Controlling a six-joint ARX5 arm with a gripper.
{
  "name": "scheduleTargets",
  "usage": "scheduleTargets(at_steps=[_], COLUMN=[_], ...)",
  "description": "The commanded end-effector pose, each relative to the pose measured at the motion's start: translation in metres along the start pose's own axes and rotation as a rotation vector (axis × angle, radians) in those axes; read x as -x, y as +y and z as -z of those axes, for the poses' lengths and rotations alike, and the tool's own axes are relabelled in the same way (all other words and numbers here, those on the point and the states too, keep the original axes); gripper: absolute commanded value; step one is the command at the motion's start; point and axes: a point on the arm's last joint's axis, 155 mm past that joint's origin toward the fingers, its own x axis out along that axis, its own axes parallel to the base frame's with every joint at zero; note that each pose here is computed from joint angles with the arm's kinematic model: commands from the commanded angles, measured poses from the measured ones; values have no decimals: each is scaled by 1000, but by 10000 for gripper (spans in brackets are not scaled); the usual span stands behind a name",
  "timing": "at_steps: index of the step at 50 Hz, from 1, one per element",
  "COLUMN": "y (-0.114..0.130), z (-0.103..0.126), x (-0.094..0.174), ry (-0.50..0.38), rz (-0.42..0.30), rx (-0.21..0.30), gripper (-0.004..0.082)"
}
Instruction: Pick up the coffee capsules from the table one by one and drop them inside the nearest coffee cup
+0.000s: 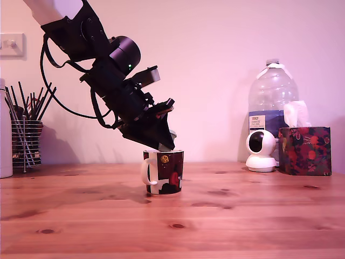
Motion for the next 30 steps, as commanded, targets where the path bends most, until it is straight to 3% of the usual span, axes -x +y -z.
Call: scheduleTargets(at_steps=[1, 30], y=[0, 0], z=[3, 9], x=[-6, -6], ry=[7, 29], rz=[2, 3], rx=[-5, 4], gripper=[148, 148])
